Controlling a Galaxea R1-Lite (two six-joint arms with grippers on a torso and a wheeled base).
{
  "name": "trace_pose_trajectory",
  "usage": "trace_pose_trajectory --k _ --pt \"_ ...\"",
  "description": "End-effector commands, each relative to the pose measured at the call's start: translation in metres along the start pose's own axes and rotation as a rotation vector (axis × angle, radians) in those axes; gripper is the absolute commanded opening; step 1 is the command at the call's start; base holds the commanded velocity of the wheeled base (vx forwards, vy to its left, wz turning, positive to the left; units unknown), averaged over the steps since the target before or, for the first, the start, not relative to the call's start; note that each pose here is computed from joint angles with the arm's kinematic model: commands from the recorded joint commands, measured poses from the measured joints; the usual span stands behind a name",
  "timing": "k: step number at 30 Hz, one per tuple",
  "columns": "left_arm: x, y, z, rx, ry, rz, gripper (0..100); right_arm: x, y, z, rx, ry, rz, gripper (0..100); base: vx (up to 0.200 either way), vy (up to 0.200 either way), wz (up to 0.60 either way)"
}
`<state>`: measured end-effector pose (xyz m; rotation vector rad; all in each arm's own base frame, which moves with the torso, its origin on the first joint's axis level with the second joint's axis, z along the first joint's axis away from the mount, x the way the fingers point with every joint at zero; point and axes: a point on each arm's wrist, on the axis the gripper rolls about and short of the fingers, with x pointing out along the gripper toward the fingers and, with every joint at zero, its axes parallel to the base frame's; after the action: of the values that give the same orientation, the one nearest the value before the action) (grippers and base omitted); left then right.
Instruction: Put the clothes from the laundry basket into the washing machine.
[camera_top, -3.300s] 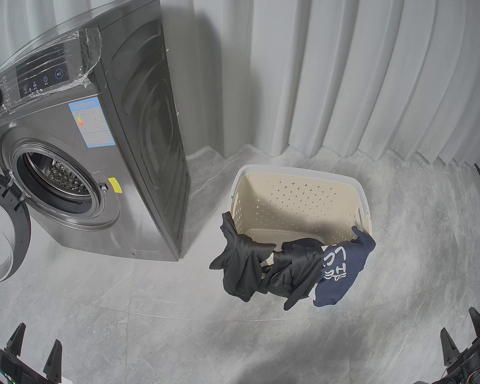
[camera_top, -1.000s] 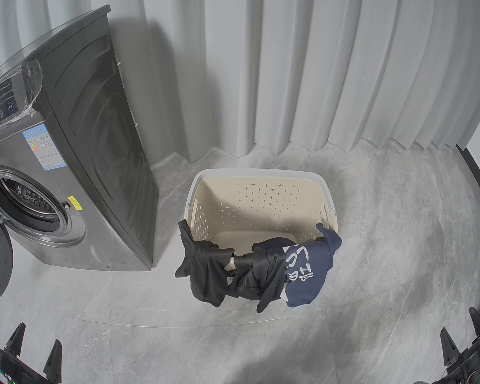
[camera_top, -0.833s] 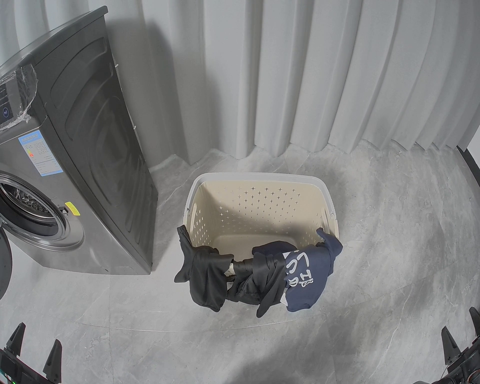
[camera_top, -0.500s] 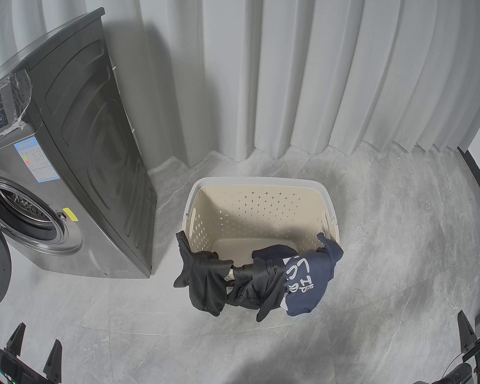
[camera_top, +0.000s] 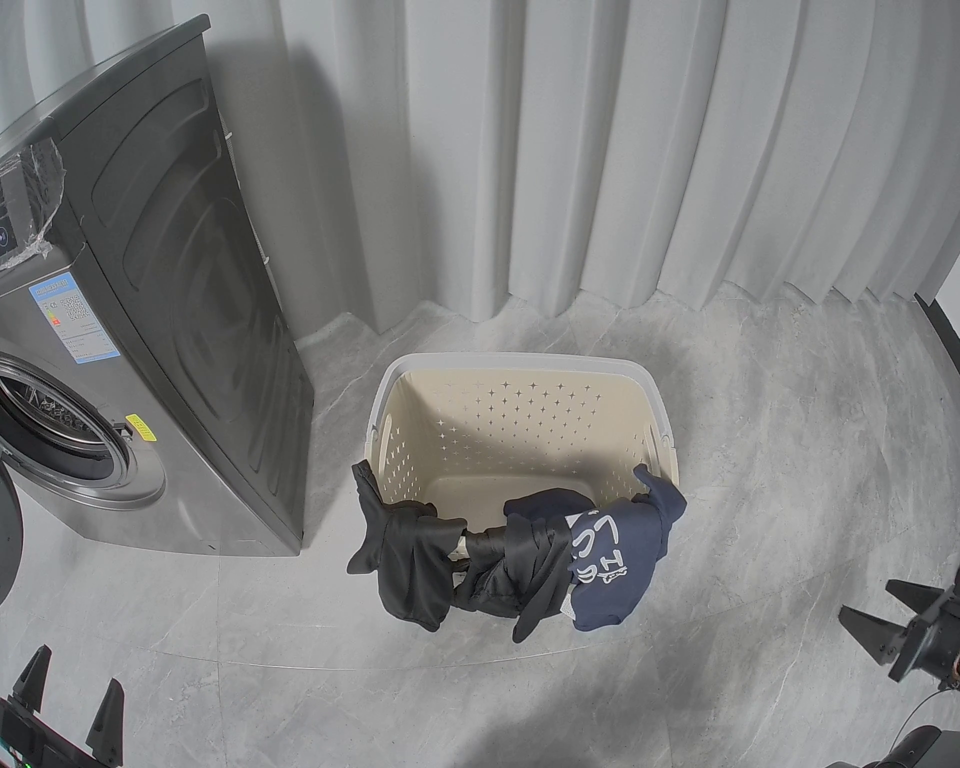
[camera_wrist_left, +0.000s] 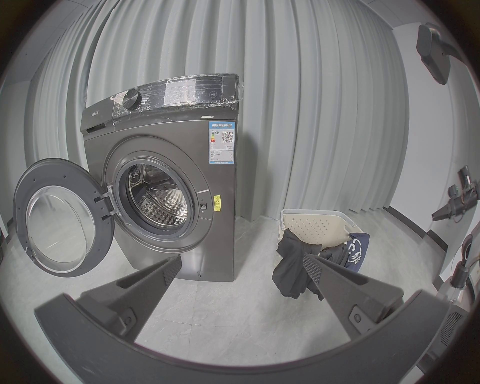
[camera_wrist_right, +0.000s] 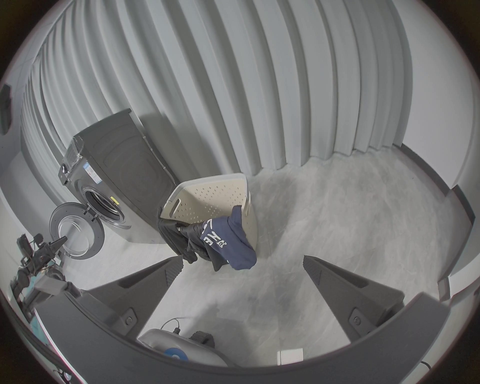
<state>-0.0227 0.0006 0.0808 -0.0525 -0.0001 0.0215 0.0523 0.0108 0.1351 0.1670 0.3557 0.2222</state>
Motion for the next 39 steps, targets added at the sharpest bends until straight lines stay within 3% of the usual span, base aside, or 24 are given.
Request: trace_pose_trajectory --k 1,20,39 --pt "0.0 0.0 -0.005 -0.001 0.004 0.0 100 0.084 0.002 0.009 0.038 0.229 0.006 100 0.0 0.0 0.0" --pt "0.0 0.0 -0.005 -0.003 0.004 0.0 100 0.175 0.03 0.014 0.009 0.349 0.018 100 0.0 0.0 0.0" --pt "0.0 0.0 -0.005 -0.003 0.004 0.0 100 0.243 0.049 -0.017 -0.015 0.389 0.058 100 0.0 0.0 0.0"
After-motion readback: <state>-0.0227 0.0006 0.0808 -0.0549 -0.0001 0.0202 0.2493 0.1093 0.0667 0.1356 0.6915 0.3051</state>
